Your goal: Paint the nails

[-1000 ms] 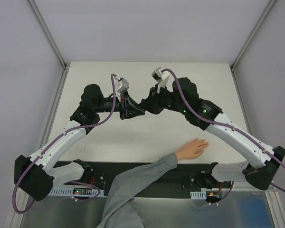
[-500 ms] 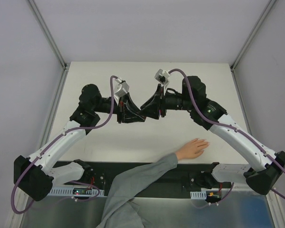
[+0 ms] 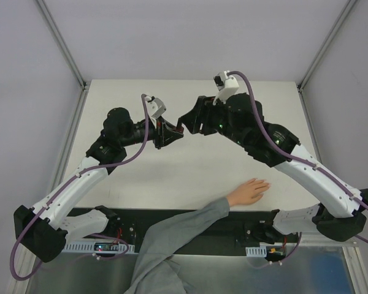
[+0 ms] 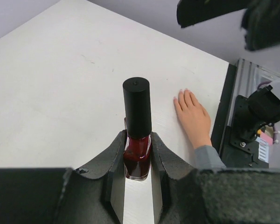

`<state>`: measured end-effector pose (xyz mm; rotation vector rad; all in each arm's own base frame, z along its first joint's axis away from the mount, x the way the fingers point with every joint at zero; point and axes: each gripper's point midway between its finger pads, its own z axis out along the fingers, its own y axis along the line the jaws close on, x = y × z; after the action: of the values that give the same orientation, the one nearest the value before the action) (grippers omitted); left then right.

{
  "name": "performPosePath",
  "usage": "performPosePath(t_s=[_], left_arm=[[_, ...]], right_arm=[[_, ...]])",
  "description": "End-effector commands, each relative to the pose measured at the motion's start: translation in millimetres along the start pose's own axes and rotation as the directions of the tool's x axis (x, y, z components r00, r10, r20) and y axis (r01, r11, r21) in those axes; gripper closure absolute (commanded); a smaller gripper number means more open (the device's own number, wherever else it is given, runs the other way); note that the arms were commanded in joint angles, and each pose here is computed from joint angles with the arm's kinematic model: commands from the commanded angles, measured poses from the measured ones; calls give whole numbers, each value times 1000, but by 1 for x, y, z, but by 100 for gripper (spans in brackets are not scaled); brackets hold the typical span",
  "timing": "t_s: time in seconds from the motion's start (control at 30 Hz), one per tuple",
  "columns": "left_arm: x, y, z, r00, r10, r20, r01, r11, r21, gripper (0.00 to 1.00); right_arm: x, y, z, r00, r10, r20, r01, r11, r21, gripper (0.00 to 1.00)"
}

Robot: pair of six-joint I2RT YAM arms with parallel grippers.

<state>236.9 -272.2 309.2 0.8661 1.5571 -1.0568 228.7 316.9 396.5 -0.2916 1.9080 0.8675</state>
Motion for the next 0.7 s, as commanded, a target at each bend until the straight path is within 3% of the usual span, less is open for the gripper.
performPosePath(t_s=[0.0,0.47,0.53,0.57,0.63,0.67], left_arm=[[-23,7,-3,996,67,55,-63,995,-71,100],[-22,5,-2,997,54,51,-51,997,-57,100],[-22,-1,-1,997,53,48,-52,998,-23,100],[-22,-4,-2,997,55,48,-55,998,-3,100],[-22,-10,-1,998,53,45,-55,998,32,100],[-22,-21,-2,998,55,41,-59,994,93,100]], right_arm=[[-8,-19,12,999,17,35,-23,982,190,46],[20,-16,51,997,-50,-65,64,969,237,49],[23,-17,53,995,-63,-74,79,968,237,57],[23,-17,53,994,-71,-77,87,969,232,73],[24,-18,52,991,-101,-87,118,968,221,85],[29,-20,51,988,-118,-103,138,967,215,96]])
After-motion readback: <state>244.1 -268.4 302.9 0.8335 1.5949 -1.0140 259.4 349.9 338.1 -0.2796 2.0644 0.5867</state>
